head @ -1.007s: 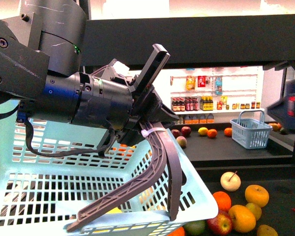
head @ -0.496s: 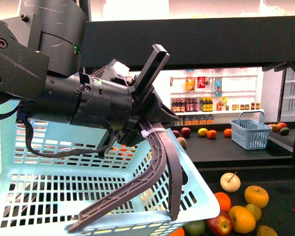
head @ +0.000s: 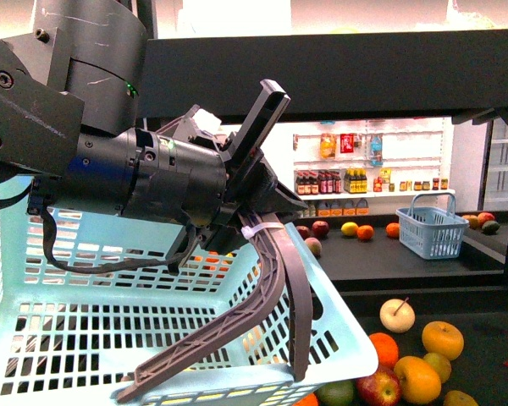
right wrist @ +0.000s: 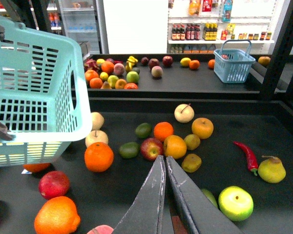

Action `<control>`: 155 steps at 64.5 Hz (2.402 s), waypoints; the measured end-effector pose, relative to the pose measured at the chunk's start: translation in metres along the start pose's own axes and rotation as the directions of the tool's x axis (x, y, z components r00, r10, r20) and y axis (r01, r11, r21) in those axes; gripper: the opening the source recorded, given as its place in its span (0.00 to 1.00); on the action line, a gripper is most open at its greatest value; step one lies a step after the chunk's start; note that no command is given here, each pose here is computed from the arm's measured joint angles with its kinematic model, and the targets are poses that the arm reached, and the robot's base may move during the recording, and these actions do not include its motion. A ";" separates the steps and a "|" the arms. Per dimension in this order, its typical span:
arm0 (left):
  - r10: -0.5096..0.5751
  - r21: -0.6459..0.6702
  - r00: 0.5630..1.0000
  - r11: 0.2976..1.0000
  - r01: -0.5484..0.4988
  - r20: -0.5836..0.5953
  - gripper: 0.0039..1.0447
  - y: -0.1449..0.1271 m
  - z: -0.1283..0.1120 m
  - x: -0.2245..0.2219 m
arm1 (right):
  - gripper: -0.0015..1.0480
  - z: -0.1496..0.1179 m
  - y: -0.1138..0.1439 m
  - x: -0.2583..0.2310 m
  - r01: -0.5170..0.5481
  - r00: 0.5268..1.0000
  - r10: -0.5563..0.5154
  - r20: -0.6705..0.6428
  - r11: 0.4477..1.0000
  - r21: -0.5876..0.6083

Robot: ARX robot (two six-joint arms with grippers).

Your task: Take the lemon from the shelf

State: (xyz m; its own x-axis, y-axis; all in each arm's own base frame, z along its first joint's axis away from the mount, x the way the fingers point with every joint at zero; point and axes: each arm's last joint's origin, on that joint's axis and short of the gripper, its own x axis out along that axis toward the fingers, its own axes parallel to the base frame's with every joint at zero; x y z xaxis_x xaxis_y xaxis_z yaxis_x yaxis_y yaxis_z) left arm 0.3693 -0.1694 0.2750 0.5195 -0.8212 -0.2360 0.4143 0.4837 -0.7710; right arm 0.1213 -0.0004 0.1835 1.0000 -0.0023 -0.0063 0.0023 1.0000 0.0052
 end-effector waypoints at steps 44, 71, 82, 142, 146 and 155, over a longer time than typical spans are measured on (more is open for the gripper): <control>0.000 0.000 1.000 1.000 0.000 0.000 0.08 0.000 0.000 0.000 | 0.07 -0.017 0.000 -0.019 0.000 1.000 0.000 -0.011 1.000 -0.001; -0.001 0.002 1.000 1.000 0.001 -0.001 0.08 0.000 0.000 0.000 | 0.22 -0.015 0.000 -0.024 0.000 1.000 0.000 0.018 1.000 -0.002; 0.000 0.000 1.000 1.000 0.000 0.000 0.08 0.000 0.000 0.000 | 0.51 -0.015 0.000 -0.024 0.000 1.000 0.000 0.018 1.000 -0.002; 0.290 -0.342 0.702 0.937 -0.071 0.650 0.07 0.060 0.077 -0.081 | 0.98 -0.015 0.000 -0.024 0.000 1.000 0.000 0.018 1.000 -0.002; 0.309 -0.377 0.664 0.925 -0.044 0.681 0.07 0.071 0.085 -0.098 | 0.98 -0.015 0.000 -0.024 0.000 1.000 0.000 0.018 1.000 -0.002; 0.329 -0.417 0.578 0.909 0.023 0.747 0.07 0.095 0.099 -0.140 | 0.98 -0.015 0.000 -0.024 0.000 1.000 0.000 0.018 1.000 -0.002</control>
State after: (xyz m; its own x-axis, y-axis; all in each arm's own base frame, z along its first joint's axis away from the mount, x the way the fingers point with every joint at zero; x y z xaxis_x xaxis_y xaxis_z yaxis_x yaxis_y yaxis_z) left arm 0.4100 0.0212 0.2927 0.9946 -0.0892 0.0522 0.0764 0.2945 -0.9526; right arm 0.0971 -0.0003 0.1683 0.9999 -0.0027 0.0113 0.0026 1.0000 0.0029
